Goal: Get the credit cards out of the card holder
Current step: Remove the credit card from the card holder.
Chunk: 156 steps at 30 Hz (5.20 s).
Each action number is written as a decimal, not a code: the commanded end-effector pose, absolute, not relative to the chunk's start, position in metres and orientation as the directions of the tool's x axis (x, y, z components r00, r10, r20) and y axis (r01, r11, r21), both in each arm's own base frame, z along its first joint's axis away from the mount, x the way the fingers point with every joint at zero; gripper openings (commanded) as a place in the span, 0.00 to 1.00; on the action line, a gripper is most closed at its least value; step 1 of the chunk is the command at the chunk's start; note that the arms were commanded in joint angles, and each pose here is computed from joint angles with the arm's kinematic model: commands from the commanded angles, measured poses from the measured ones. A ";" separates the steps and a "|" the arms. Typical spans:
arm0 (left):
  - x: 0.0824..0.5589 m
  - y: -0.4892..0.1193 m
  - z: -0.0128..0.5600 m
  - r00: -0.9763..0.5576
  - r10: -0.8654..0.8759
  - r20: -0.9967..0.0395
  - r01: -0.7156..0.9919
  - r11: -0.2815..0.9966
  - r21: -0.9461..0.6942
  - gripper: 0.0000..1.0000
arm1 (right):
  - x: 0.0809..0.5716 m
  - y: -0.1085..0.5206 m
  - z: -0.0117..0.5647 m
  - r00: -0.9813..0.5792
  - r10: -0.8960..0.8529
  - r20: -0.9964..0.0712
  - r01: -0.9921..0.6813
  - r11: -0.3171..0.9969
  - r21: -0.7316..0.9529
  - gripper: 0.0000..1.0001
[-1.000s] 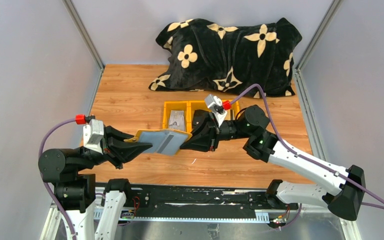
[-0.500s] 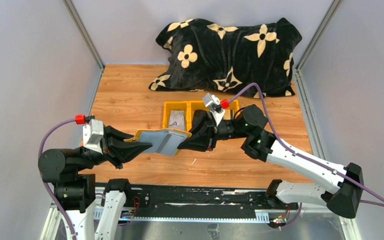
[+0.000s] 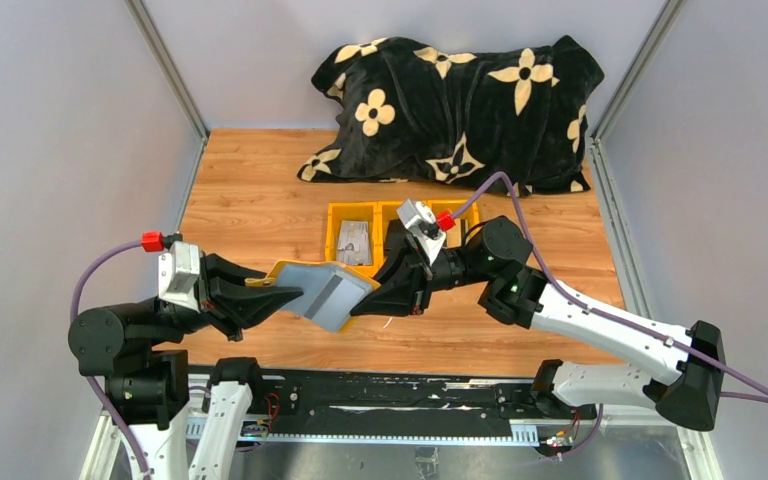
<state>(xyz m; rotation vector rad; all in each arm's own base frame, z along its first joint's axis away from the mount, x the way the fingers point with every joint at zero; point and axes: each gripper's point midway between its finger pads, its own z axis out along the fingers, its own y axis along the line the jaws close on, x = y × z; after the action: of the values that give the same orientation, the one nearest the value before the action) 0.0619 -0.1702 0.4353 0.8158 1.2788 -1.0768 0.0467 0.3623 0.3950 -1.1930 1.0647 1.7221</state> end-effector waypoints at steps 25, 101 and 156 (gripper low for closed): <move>0.054 -0.172 0.456 -0.042 -0.217 -0.975 0.945 0.307 -0.109 0.00 | 0.077 0.357 0.462 -0.034 0.430 -0.902 -0.998 0.025 0.050 0.02; 0.090 -0.150 0.387 0.053 -0.129 -0.990 0.831 0.556 -0.028 0.38 | 0.094 0.392 0.438 -0.091 0.003 -0.996 -0.934 0.347 0.086 0.00; 0.107 -0.152 0.442 -0.174 -0.460 -0.871 0.790 0.463 -0.402 0.49 | 0.073 0.373 0.453 -0.466 0.200 -0.862 -0.880 -0.211 0.426 0.00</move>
<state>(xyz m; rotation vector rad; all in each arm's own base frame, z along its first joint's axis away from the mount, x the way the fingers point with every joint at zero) 0.1027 -0.1501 0.4465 0.3340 1.3097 -1.1112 0.0865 0.3777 0.4325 -0.8398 1.3690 1.7135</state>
